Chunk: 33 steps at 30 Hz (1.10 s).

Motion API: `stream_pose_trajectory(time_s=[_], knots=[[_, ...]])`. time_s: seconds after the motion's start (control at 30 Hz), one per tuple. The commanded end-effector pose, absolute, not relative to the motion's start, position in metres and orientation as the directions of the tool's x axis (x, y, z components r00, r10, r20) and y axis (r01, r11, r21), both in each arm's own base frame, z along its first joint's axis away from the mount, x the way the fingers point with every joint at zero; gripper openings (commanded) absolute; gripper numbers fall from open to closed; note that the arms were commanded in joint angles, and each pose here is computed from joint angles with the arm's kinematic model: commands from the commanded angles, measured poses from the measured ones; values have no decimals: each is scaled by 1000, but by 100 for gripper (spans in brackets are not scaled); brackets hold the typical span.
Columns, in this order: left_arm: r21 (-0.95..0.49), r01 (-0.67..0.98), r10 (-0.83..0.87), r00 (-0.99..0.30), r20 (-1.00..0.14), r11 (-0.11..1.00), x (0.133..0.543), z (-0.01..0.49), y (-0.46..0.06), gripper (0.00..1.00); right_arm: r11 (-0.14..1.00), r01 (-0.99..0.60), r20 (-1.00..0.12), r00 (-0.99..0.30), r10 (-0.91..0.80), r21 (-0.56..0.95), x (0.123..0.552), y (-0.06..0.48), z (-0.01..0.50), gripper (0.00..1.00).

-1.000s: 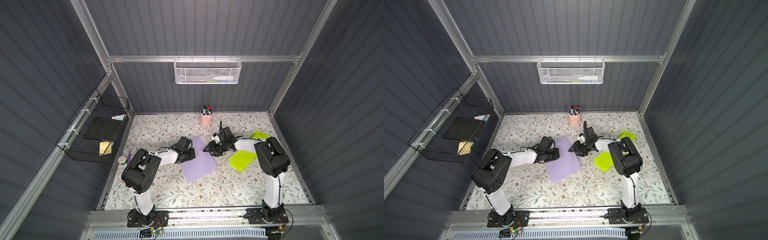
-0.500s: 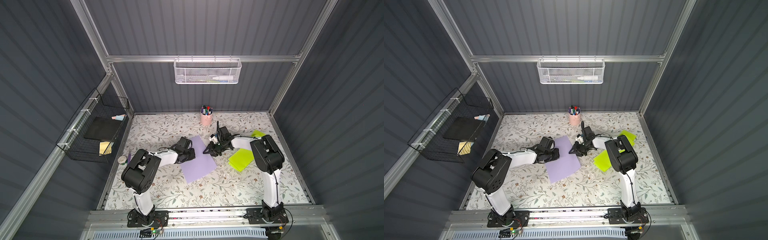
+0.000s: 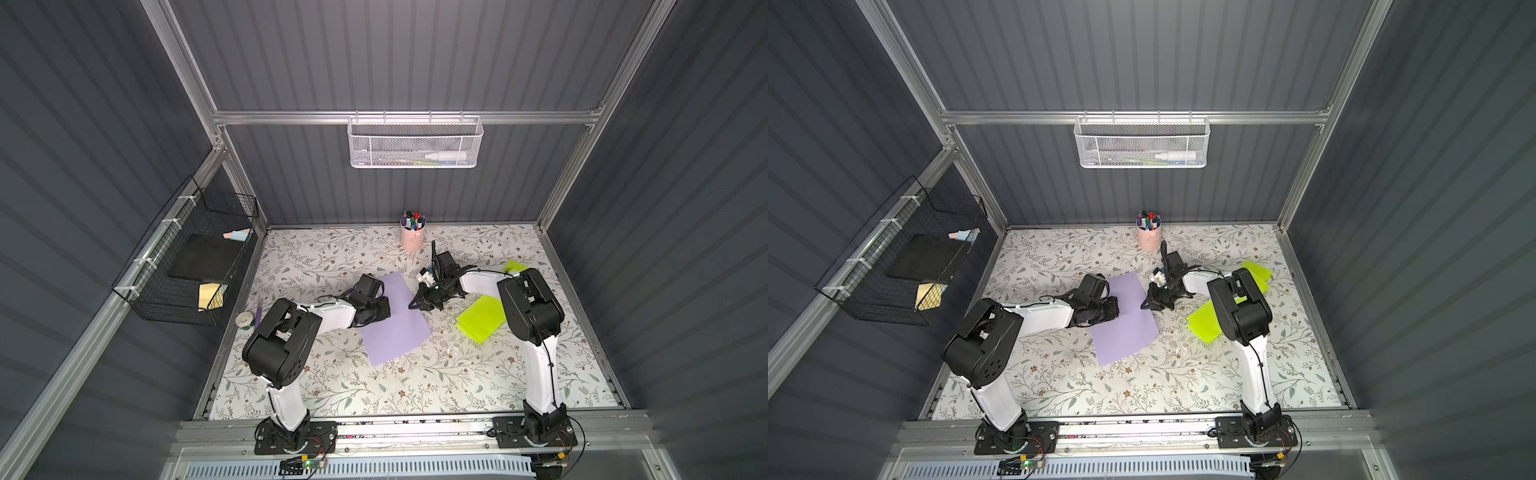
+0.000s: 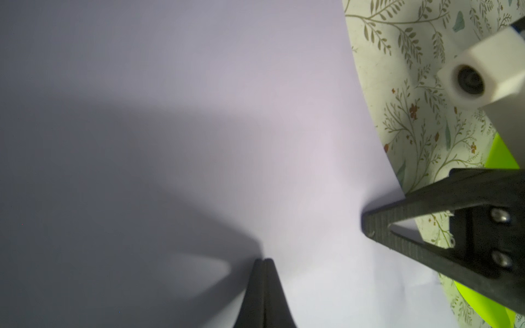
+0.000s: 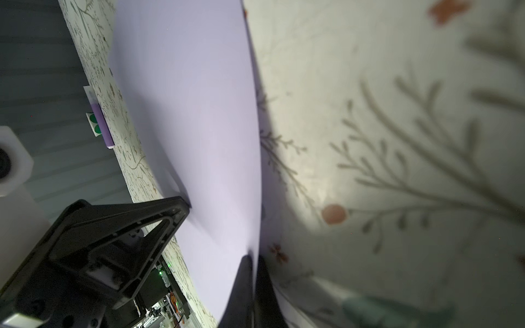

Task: Fold the rectangular paper in half along the long edge
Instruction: Fold the paper at the center of the board.

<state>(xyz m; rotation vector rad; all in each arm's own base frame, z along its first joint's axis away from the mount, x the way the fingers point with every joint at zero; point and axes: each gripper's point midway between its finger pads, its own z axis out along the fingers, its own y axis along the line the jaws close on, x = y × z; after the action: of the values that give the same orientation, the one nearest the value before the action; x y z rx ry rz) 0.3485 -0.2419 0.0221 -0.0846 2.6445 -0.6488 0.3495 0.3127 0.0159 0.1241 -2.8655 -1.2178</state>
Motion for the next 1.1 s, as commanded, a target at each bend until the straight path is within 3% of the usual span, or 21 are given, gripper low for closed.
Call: stream_pose_trajectory(time_s=[0.0, 0.07, 0.13, 0.17, 0.27, 0.37, 0.47, 0.63, 0.77, 1.07], knots=[[-297, -12, -69, -981, -183, 955, 296, -24, -215, 0, 707, -66, -37, -998, -57, 704, 344, 304, 28, 0], [-301, 10, -56, -976, -209, 954, 306, -14, -220, 1, 704, -57, -49, -998, -31, 708, 340, 301, 33, 0], [-305, 29, -48, -969, -243, 952, 320, 0, -227, 9, 701, -31, -57, -998, 13, 712, 337, 296, 36, 0], [-317, 44, -45, -963, -266, 947, 327, 9, -232, 15, 693, -18, -59, -998, 36, 721, 334, 294, 38, 0], [-343, 81, -41, -942, -334, 936, 347, 39, -243, 53, 690, 33, -81, -988, 132, 723, 327, 283, 39, 0], [-371, 103, -53, -921, -387, 923, 358, 68, -250, 62, 698, 86, -104, -969, 226, 711, 319, 269, 36, 0], [-370, 109, -51, -917, -395, 923, 359, 76, -250, 59, 728, 107, -143, -951, 272, 677, 310, 259, 34, 0], [-336, 86, -42, -933, -358, 938, 345, 56, -238, 30, 767, 143, -191, -925, 328, 625, 302, 243, 31, 0], [-319, 64, -51, -940, -338, 946, 334, 44, -229, 18, 801, 156, -214, -918, 334, 579, 298, 232, 31, 0], [-335, 76, -44, -941, -335, 939, 330, 40, -230, 11, 816, 147, -218, -924, 315, 558, 299, 232, 29, 0]])
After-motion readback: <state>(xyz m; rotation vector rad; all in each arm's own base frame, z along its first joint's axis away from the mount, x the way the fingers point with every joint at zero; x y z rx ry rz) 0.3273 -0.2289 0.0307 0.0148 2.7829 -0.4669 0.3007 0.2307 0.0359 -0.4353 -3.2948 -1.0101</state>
